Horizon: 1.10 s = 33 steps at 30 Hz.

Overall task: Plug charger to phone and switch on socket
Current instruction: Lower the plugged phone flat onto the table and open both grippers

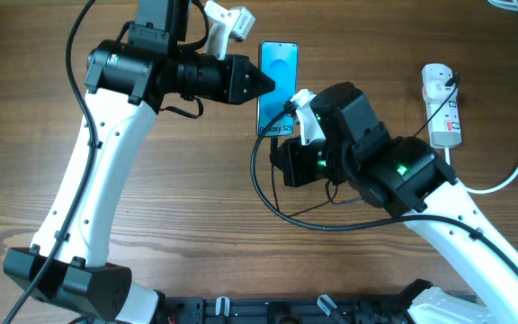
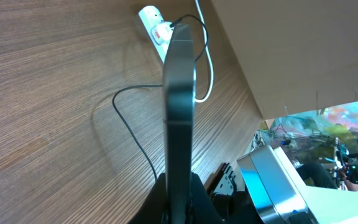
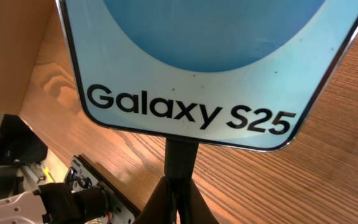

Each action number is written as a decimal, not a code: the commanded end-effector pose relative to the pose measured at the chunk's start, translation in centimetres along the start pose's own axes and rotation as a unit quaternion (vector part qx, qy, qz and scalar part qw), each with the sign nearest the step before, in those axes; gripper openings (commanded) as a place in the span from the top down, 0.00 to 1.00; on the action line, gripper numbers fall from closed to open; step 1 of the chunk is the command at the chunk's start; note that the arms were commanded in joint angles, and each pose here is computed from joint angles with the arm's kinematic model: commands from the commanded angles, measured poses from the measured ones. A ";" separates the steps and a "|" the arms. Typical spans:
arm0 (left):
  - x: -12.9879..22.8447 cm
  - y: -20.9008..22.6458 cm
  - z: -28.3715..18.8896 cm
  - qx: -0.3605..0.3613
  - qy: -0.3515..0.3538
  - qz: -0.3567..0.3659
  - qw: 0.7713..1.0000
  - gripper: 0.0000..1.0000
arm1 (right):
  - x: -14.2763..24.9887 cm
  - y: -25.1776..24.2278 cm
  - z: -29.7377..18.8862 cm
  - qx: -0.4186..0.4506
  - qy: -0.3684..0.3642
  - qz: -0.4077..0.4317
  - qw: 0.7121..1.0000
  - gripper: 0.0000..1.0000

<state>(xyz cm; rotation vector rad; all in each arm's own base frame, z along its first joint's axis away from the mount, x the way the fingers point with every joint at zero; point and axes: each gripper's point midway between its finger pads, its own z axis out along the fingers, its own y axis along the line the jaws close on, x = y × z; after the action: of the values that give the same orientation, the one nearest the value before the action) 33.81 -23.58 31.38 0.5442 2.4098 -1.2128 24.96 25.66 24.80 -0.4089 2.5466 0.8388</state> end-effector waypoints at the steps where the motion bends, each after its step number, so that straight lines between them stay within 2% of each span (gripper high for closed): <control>1: 0.8 -1.8 -0.6 0.020 0.007 -0.002 1.000 0.96 | -3.1 0.3 -1.4 0.013 -0.062 -0.017 0.998 0.96; 9: 1.2 -1.7 -0.6 0.019 0.014 -0.011 1.000 0.96 | -4.2 0.3 -1.6 0.016 -0.086 -0.018 0.996 0.95; 10: 1.2 -1.7 -0.6 0.019 0.014 -0.010 1.000 0.96 | -4.2 0.3 -1.6 0.016 -0.086 -0.018 0.996 0.93; 13: 1.1 -1.0 -0.6 -0.002 0.011 -0.010 1.000 0.96 | -3.6 0.0 -1.6 0.021 -0.074 -0.014 0.997 0.77; 16: 0.9 0.4 -0.7 -0.040 0.005 -0.018 0.999 0.96 | -2.4 -0.4 -1.9 0.030 -0.054 -0.009 0.998 0.73; 17: 0.8 0.7 -0.7 -0.046 0.004 -0.019 0.999 0.96 | -2.1 -0.5 -2.0 0.031 -0.050 -0.007 0.998 0.66; 19: 0.7 1.2 -0.8 -0.052 0.003 -0.024 0.998 0.96 | -1.3 -0.4 -2.4 0.029 -0.038 -0.004 0.999 0.45; 22: 1.3 2.9 -0.3 -0.074 0.019 -0.045 0.996 0.96 | -0.3 -0.7 -2.8 0.036 -0.023 0.015 0.999 0.05; 23: 1.8 4.1 0.2 -0.092 0.033 -0.059 0.993 0.96 | -0.1 -0.9 -2.9 0.039 -0.020 0.026 0.999 0.01; 33: 5.2 12.2 6.6 -0.120 0.142 -0.157 0.970 0.96 | 0.6 -2.2 -3.0 0.073 -0.011 0.041 0.996 0.00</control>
<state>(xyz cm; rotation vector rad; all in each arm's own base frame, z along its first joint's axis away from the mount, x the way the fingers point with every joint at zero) 35.72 -21.43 19.45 0.3172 2.8730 -0.9813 24.06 22.61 24.51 -0.2848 2.6261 0.6980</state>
